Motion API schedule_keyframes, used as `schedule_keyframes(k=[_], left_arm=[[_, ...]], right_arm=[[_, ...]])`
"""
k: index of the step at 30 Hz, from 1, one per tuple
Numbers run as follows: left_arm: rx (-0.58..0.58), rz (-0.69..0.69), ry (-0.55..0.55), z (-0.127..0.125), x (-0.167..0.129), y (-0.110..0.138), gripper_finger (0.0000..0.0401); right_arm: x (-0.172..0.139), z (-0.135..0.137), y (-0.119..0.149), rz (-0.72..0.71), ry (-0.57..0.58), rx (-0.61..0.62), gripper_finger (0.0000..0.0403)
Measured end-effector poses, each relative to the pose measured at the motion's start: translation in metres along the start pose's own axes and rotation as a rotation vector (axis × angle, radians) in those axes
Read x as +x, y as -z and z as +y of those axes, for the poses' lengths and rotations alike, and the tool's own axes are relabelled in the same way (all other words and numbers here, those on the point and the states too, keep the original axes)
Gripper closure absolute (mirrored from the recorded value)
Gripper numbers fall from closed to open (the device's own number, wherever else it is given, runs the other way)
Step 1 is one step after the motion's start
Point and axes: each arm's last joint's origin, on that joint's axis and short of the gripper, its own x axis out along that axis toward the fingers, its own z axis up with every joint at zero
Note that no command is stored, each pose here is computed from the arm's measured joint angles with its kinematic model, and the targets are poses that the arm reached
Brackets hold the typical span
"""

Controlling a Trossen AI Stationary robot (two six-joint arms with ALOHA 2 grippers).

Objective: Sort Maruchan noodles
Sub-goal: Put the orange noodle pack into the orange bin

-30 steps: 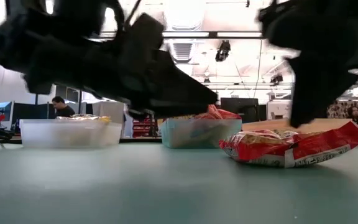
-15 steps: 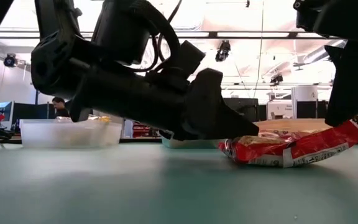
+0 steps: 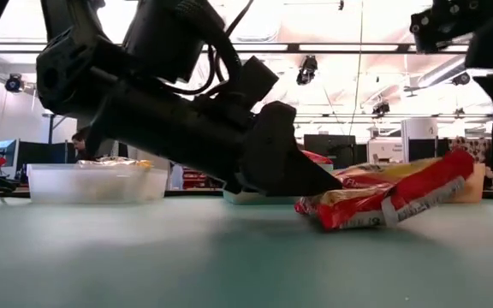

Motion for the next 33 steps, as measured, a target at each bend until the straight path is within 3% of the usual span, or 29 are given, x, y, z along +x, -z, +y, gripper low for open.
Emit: schedule_keyframes(k=[6, 14, 19, 24, 30, 33], left_arm=[[-0.036, 0.037, -0.006, 0.001, -0.009, 0.012, 0.0200], [-0.057, 0.033, -0.005, 0.001, -0.012, 0.011, 0.0200], [-0.058, 0.025, -0.005, 0.001, -0.013, 0.011, 0.0200], [-0.060, 0.018, -0.005, 0.000, -0.013, 0.011, 0.0200], [-0.060, 0.017, -0.006, 0.000, -0.013, 0.011, 0.0200], [-0.059, 0.017, -0.005, 0.000, -0.013, 0.011, 0.0200]], right_arm=[[-0.028, -0.033, -0.018, -0.077, -0.002, 0.112, 0.0199], [-0.056, -0.059, -0.041, -0.189, -0.343, 0.342, 0.0171], [-0.041, -0.052, -0.049, -0.218, -0.493, 0.411, 0.0133], [-0.014, -0.041, -0.056, -0.241, -0.548, 0.435, 0.0103], [0.006, -0.041, -0.063, -0.258, -0.572, 0.471, 0.0095], [0.012, -0.038, -0.066, -0.277, -0.641, 0.475, 0.0098]])
